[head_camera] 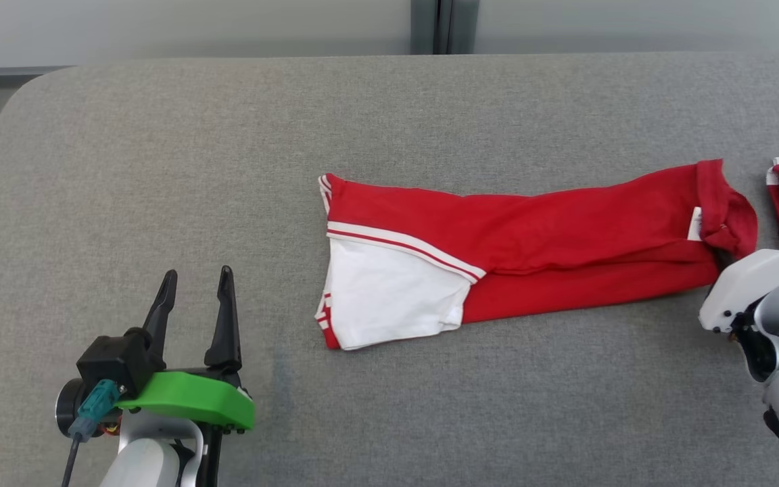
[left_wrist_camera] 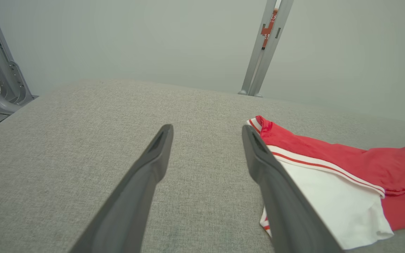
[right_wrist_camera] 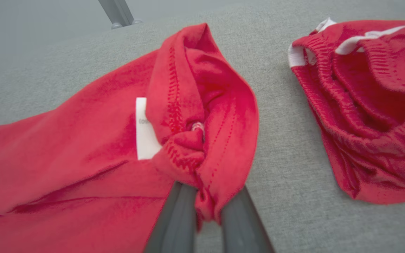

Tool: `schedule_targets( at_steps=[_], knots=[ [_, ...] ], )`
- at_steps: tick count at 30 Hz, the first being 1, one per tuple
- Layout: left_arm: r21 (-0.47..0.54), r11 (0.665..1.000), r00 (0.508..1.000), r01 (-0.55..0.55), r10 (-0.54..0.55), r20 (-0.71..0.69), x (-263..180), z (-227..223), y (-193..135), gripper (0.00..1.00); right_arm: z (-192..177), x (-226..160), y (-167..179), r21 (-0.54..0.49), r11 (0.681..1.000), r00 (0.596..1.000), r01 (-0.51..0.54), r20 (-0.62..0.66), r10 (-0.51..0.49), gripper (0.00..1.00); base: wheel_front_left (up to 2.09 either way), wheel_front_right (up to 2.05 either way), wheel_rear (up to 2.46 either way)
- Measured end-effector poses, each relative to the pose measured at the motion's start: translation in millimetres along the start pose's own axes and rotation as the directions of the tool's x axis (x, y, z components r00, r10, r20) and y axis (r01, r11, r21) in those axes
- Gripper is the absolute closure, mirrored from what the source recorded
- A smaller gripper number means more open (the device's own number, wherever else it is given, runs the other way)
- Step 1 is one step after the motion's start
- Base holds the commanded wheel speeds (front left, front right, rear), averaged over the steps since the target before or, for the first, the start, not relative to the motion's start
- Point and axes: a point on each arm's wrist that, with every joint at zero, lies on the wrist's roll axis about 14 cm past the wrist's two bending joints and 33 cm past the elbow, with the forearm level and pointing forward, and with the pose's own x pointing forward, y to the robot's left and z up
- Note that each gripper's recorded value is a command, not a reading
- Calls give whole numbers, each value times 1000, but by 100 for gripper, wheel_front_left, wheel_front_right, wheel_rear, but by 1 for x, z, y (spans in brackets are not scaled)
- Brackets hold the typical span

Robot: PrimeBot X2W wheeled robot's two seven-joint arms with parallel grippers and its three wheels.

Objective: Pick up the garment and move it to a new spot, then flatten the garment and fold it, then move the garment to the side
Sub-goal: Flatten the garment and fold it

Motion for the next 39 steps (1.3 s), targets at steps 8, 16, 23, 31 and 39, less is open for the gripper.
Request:
schedule_targets(
  at_steps=[8, 16, 23, 31, 39],
  knots=[
    [-2, 999, 999, 49, -49, 2, 6, 0, -17, 0, 24, -23, -37, 36, 998, 994, 57, 95, -60, 100, 0, 0, 0],
    [3, 999, 999, 45, -45, 16, 4, 6, -15, 0, 46, -25, 41, -1, 989, 973, -149, 179, 146, 100, 0, 0, 0],
    [10, 1000, 1000, -6, 6, 29, -5, 11, 2, 0, 44, -33, 152, -15, 911, 898, -412, 166, 408, 100, 0, 0, 0],
    [3, 999, 997, -53, 53, 49, -14, 17, 15, 0, 23, -34, 232, -8, 827, 823, -562, 95, 560, 100, 0, 0, 0],
    [-8, 995, 993, -102, 103, 57, -23, 18, 29, 0, -12, -27, 272, -64, 784, 786, -618, -22, 618, 100, 0, 0, 0]
  ],
)
